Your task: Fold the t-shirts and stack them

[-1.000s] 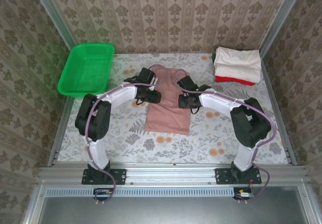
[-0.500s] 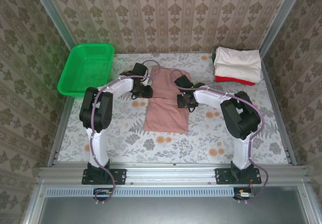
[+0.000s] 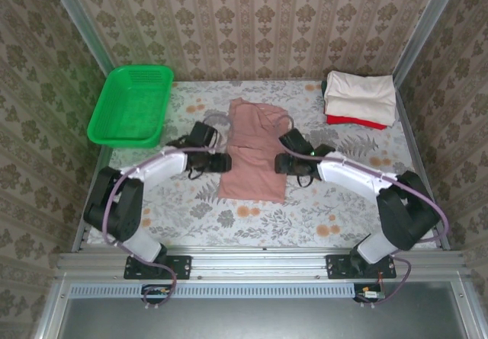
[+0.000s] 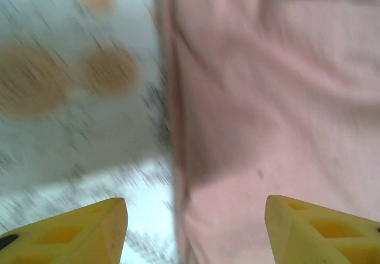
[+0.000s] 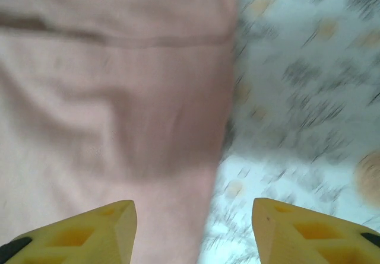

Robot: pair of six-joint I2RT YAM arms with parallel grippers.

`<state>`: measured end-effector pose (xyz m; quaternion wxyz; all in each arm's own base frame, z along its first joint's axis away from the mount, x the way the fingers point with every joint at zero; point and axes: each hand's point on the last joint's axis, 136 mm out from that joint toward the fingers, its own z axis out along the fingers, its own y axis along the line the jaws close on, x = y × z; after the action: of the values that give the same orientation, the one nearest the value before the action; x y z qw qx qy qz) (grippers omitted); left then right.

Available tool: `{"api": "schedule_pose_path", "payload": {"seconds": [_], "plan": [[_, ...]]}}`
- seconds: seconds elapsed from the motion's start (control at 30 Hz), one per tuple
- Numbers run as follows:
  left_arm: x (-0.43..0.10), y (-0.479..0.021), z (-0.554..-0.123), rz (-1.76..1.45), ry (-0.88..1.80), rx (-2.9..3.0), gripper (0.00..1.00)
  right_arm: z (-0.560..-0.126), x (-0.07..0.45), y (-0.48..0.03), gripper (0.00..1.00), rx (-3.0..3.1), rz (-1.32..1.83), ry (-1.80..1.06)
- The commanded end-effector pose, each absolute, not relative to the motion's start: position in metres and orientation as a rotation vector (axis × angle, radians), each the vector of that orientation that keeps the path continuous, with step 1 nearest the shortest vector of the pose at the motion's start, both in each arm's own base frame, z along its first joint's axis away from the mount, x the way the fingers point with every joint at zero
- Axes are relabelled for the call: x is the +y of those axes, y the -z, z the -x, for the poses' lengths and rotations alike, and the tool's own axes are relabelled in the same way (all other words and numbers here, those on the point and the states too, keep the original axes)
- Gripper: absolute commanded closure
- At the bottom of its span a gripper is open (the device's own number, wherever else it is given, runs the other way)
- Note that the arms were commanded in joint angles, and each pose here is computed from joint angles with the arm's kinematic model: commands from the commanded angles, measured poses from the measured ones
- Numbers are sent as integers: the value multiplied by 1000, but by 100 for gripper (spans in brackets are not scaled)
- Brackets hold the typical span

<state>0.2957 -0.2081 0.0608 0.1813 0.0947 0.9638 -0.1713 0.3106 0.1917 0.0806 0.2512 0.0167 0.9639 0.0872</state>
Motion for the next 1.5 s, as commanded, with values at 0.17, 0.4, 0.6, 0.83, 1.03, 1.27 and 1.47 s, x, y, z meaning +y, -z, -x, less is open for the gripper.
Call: {"api": "schedule_pose_path", "payload": {"seconds": [0.17, 0.4, 0.6, 0.83, 1.03, 1.27, 1.47], "plan": [[-189, -27, -243, -31, 488, 2755, 26, -242, 229, -35, 35, 2694, -131, -392], [-206, -14, -237, -38, 557, 2763, 33, -240, 237, -17, 37, 2711, -135, -409], [-217, -21, -228, -74, 574, 2752, 54, -246, 229, -21, 54, 2690, -135, -333], [-226, -39, -221, -104, 589, 2724, 51, -251, 230, -25, 69, 2679, -123, -327], [-214, -29, -215, -76, 514, 2753, 53, -252, 228, -23, 78, 2671, -131, -328], [-224, -10, -208, -73, 584, 2787, 62, -249, 224, -27, 89, 2654, -131, -343], [-228, -17, -208, -78, 598, 2752, 94, -246, 222, -31, 99, 2649, -129, -367]]}}
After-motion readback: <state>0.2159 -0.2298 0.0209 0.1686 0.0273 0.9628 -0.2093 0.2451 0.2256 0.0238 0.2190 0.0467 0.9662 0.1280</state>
